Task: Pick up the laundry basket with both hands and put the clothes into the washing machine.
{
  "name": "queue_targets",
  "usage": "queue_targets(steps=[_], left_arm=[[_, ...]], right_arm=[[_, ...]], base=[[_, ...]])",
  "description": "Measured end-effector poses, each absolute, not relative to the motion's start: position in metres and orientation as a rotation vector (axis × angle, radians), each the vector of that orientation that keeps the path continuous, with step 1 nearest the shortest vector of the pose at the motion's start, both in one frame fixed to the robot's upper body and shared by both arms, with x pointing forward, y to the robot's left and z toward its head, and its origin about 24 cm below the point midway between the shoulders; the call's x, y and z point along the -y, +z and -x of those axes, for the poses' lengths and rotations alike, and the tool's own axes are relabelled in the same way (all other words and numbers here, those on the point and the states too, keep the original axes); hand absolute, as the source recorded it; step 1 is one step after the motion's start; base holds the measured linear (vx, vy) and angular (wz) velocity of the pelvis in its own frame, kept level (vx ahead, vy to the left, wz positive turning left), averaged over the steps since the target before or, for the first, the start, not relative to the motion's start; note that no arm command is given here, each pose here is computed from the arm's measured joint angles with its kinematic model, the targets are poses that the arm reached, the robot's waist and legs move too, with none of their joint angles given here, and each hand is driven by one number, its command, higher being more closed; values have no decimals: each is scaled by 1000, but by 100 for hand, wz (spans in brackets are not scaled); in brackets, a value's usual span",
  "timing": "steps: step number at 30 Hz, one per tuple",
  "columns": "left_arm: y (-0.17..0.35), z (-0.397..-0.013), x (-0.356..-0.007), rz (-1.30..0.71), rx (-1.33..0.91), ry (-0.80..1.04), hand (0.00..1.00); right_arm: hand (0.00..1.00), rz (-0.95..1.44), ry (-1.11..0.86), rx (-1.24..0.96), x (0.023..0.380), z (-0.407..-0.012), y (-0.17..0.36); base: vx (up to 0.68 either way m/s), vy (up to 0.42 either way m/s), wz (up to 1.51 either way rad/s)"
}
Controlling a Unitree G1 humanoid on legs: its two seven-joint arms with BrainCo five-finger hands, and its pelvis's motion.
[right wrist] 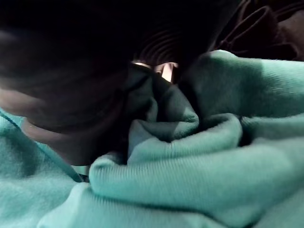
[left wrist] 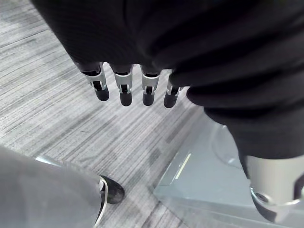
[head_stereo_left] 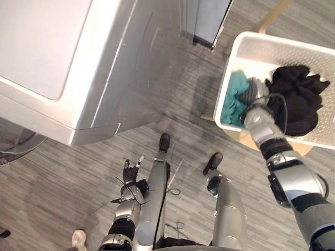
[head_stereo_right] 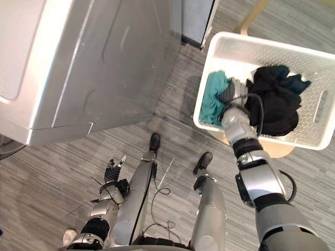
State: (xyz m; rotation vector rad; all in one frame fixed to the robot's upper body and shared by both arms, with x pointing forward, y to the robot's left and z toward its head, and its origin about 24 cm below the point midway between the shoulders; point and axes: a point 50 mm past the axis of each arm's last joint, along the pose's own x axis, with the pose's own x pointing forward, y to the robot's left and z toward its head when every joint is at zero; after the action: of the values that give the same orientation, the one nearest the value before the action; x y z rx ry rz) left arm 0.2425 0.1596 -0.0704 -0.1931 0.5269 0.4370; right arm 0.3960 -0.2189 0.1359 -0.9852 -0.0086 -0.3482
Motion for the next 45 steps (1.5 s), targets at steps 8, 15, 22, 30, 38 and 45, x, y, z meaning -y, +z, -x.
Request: queue_targets(steps=[8,15,22,30,38,45], left_arm=[[-88,-226,-175,138,-617,465,0],[-102,-205,-191,170,-692,547,0],[-103,-143,-250,317,-680,919,0],[31,-114,-330,148,-13,1332,0],[128,-128,-320,-22,441,1298,0],[151,-188,-271,24,552,859,0]], right_arm=[[100,709,-494,-30,252,-387,142],[100,496,-679,224,273,-367,196],[100,406,-864,357,296,-303,185],[100,438,-992,515,309,-241,193],[100,315,-904,689,297,-234,215],[100,206,-687,846,277,-249,251]], base=[[37,-10,-1],[13,-2,-6],[58,-2,4],[78,5,-5],[1,13,-27],[-26,10,-33]])
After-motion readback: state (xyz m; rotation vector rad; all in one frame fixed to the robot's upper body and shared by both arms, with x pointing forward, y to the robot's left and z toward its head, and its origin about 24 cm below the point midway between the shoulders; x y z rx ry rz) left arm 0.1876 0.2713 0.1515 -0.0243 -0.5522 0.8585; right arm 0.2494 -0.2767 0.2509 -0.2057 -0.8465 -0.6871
